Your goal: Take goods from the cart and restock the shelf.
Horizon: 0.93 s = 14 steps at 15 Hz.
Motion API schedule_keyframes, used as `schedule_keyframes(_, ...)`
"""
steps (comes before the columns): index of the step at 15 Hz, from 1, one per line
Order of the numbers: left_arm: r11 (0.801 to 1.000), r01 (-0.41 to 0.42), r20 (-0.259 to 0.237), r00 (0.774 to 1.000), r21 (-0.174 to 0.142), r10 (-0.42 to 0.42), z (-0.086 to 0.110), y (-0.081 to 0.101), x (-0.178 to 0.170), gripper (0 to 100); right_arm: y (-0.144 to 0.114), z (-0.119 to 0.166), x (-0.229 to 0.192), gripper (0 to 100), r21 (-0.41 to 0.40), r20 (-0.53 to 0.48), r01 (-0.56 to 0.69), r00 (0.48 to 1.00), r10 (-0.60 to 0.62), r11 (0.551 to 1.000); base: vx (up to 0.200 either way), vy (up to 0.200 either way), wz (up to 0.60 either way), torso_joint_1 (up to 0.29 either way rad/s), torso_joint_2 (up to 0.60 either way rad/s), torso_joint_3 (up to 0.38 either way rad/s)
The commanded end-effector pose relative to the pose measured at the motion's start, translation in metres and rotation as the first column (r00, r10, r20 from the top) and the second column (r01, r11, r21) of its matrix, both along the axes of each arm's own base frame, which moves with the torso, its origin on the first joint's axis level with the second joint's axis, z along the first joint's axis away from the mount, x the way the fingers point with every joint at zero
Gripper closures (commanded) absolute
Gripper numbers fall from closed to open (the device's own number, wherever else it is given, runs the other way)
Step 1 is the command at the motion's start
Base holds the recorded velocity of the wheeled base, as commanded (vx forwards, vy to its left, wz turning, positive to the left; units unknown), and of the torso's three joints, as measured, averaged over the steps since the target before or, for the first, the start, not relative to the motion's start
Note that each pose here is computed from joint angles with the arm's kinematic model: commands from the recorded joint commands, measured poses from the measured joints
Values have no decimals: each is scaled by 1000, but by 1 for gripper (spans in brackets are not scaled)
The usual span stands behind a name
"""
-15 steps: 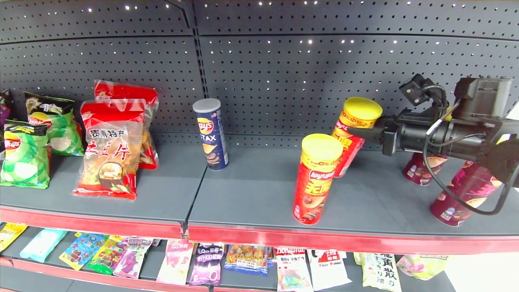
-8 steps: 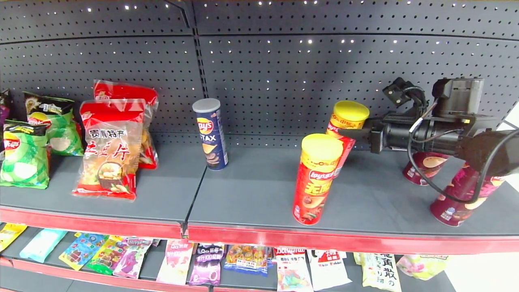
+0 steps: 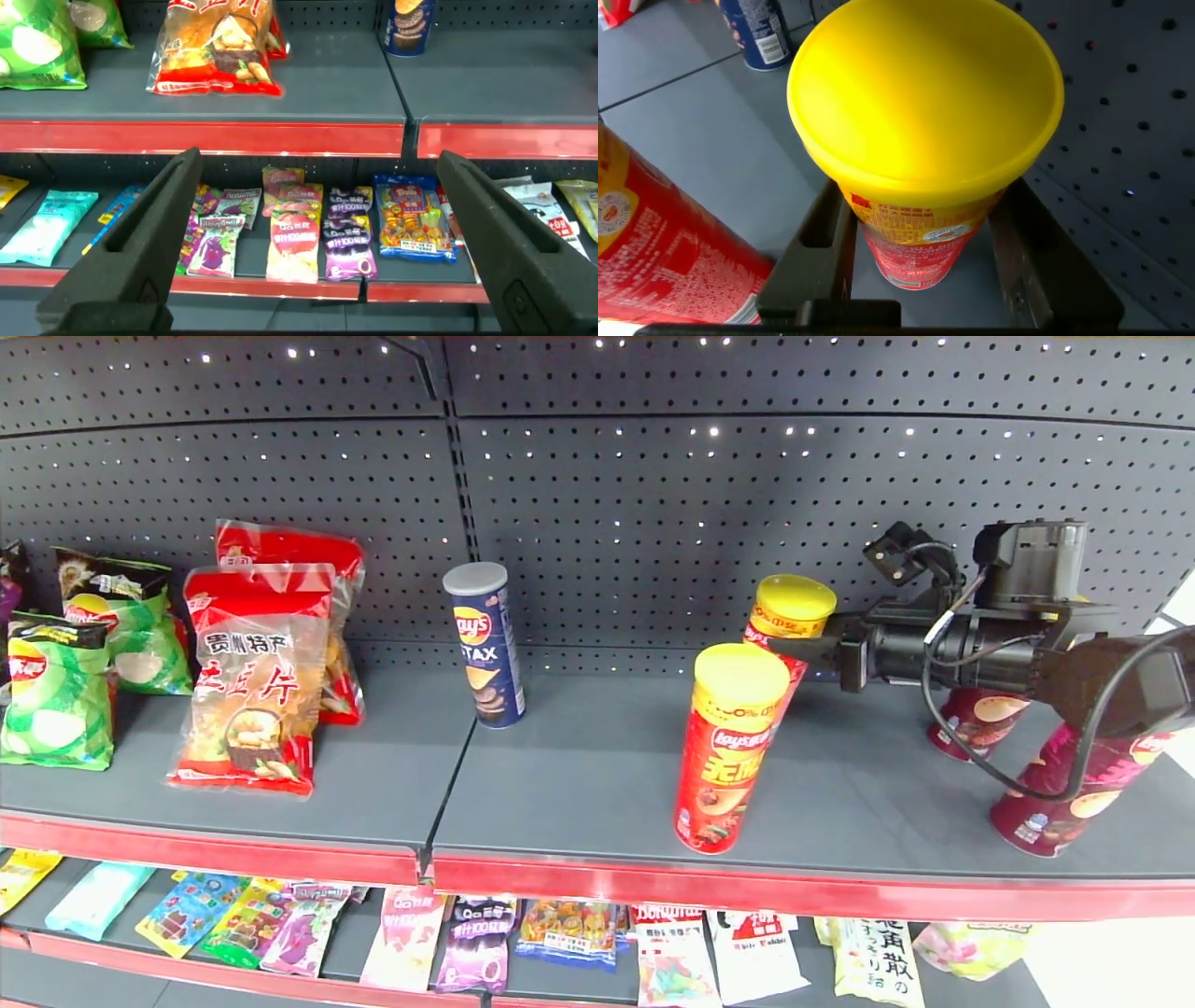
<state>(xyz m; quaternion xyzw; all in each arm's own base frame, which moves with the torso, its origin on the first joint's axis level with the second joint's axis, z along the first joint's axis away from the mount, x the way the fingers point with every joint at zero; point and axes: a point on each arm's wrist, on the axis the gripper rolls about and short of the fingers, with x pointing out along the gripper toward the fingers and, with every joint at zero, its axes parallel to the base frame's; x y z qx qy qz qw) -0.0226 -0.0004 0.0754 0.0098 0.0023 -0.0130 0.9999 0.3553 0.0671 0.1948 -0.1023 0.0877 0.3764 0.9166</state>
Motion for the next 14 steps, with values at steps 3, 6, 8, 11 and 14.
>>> schedule_keyframes(3, 1000, 0, -1, 1000, -1, 0, 0, 0, 0, 0, 4, -2, 5, 100, -9, 6, -13, 1000, 13, 1000, 0, 0, 0, 0, 0, 0)
schedule_keyframes(6, 1000, 0, -1, 1000, -1, 0, 0, 0, 0, 0, 5, -1, 6, 100, -5, 12, -24, 1000, 24, 1000, 0, 0, 0, 0, 0, 0)
schedule_keyframes(8, 1000, 0, -1, 1000, -1, 0, 0, 0, 0, 0, 5, 1, 7, 100, -6, 17, -21, 1000, 21, 1000, 0, 0, 0, 0, 0, 0)
schedule_keyframes(11, 1000, 0, -1, 1000, -1, 0, 0, 0, 0, 0, 7, -2, 5, 100, -5, 2, -26, 1000, 26, 1000, 0, 0, 0, 0, 0, 0)
schedule_keyframes(14, 1000, 0, -1, 1000, 0, 0, 0, 0, 0, 0, 8, -1, 6, 100, -6, 10, -27, 1000, 27, 1000, 0, 0, 0, 0, 0, 0)
